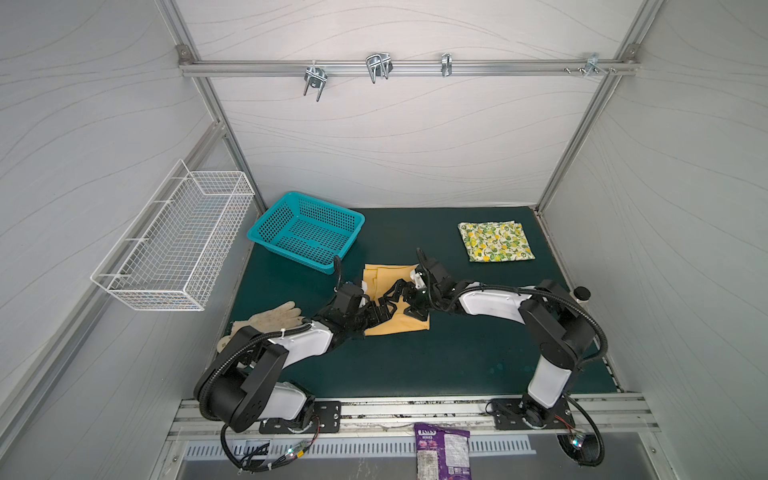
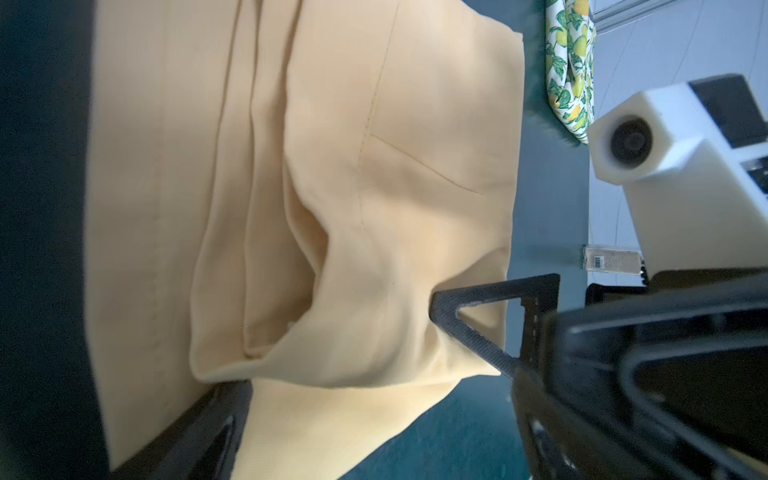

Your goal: Fold and stack the skirts

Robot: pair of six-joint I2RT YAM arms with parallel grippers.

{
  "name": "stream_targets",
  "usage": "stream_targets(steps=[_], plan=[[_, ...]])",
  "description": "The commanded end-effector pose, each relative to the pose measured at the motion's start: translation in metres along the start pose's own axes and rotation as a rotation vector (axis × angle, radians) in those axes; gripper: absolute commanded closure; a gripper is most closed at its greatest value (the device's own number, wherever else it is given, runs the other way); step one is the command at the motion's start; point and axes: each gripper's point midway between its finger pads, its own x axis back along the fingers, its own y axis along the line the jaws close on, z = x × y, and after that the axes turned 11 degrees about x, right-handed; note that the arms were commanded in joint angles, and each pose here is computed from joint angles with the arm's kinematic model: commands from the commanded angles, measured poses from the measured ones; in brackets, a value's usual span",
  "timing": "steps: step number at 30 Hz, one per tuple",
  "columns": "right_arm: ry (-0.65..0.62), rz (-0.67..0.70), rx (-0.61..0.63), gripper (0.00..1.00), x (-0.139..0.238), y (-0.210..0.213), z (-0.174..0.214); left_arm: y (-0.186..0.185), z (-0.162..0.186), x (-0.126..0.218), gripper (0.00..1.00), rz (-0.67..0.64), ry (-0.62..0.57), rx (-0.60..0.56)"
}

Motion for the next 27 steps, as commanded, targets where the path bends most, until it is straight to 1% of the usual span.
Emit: stream_targets(steps=[1,5,9,15,19,23,27], plan=[[0.009,-0.019,0.001,0.01,0.001,0.007,0.015,0.034,0.009,0.005,0.02,-0.132,0.013,0.034],[-0.002,-0.026,-0.003,0.01,0.001,0.006,0.017,0.030,0.006,0.012,0.01,-0.135,0.001,0.023],[-0.019,-0.066,0.021,0.01,0.010,0.026,0.006,0.014,0.003,0.028,0.02,-0.110,-0.010,0.006],[-0.066,-0.140,0.079,0.01,0.047,0.071,-0.027,-0.032,-0.010,0.069,0.02,-0.018,-0.068,-0.029],[-0.116,-0.157,0.098,0.01,0.077,0.079,-0.056,-0.064,-0.018,0.086,0.02,0.065,-0.087,-0.041],[-0.125,-0.144,0.097,0.01,0.093,0.069,-0.081,-0.087,-0.026,0.084,0.02,0.108,-0.075,-0.045],[-0.096,-0.131,0.075,0.01,0.092,0.050,-0.099,-0.103,-0.034,0.067,0.01,0.130,-0.042,-0.044]])
